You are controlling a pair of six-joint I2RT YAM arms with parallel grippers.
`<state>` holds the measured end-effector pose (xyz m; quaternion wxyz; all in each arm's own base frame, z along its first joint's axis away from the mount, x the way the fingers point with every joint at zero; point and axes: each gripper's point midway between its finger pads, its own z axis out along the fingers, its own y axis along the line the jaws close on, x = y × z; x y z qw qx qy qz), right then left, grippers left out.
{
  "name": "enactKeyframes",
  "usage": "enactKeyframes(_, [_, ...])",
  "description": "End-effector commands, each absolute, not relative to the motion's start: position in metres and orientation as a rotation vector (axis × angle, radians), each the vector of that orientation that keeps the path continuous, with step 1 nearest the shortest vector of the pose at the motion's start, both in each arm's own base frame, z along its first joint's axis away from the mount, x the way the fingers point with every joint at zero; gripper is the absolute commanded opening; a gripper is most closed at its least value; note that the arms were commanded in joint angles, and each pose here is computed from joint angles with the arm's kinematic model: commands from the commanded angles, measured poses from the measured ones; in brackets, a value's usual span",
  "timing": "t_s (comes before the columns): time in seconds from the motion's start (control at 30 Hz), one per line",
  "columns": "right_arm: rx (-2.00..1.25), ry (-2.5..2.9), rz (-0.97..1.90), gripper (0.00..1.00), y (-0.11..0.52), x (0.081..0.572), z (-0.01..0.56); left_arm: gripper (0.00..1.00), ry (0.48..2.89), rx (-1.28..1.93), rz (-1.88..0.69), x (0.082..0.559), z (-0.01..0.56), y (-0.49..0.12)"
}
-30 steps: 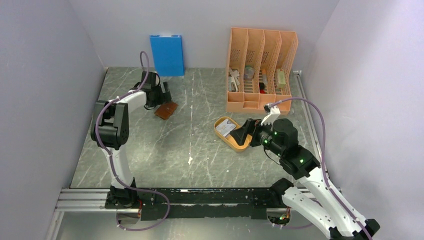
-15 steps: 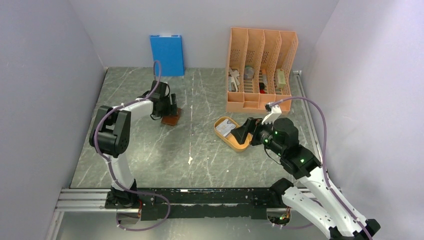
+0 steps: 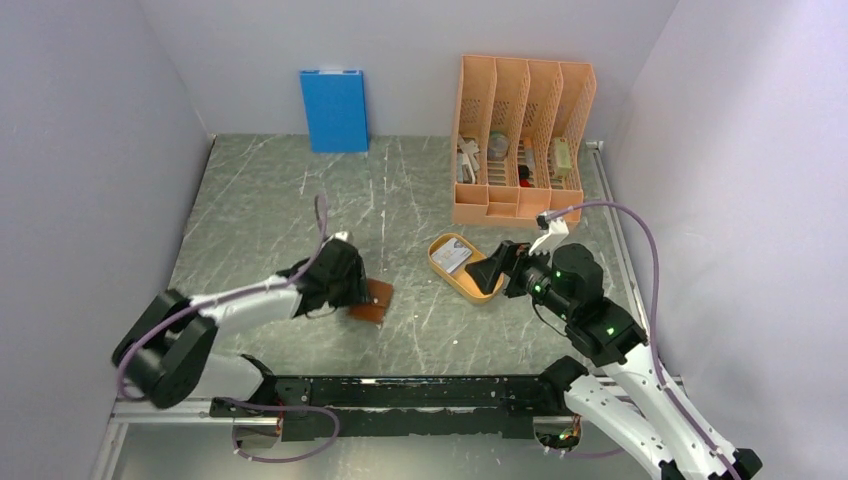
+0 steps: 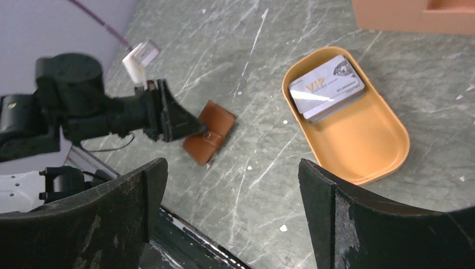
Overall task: Put the credit cards into the card holder
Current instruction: Move the card holder to the center of the board.
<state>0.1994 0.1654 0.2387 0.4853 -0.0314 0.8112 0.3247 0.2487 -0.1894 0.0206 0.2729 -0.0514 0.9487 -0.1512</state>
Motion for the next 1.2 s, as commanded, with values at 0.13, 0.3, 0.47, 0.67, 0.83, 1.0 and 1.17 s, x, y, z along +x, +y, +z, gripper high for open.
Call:
enactKeyframes(0.13, [-0.096, 2.087, 0.874, 0.86, 0.183, 0.192, 0.211, 0.71, 2.495, -0.438, -0.589, 0.194, 0.036, -0.193])
enactKeyframes(0.3, [-0.137, 2.174, 0.873, 0.77, 0.201, 0.194, 0.2, 0.81, 2.434, -0.33, -0.571, 0.201, 0.076, -0.189])
enactKeyframes(0.47, [-0.178, 2.226, 0.855, 0.68, 0.241, 0.18, 0.182, 0.77, 2.463, -0.3, -0.615, 0.179, 0.061, -0.181])
enactKeyframes(0.67, [-0.126, 2.341, 0.869, 0.68, 0.295, 0.164, 0.128, 0.78, 2.438, -0.259, -0.827, 0.158, 0.042, -0.192])
enactKeyframes(0.83, [0.065, 2.334, 0.816, 0.64, 0.306, 0.184, 0.101, 0.8, 2.428, -0.23, -0.806, 0.153, 0.036, -0.183])
enactKeyframes(1.0, [0.135, 2.362, 0.758, 0.6, 0.315, 0.196, 0.079, 0.79, 2.439, -0.216, -0.78, 0.151, 0.032, -0.179])
enactKeyframes(1.17, [0.138, 2.396, 0.717, 0.59, 0.322, 0.199, 0.063, 0.78, 2.449, -0.207, -0.79, 0.148, 0.028, -0.18])
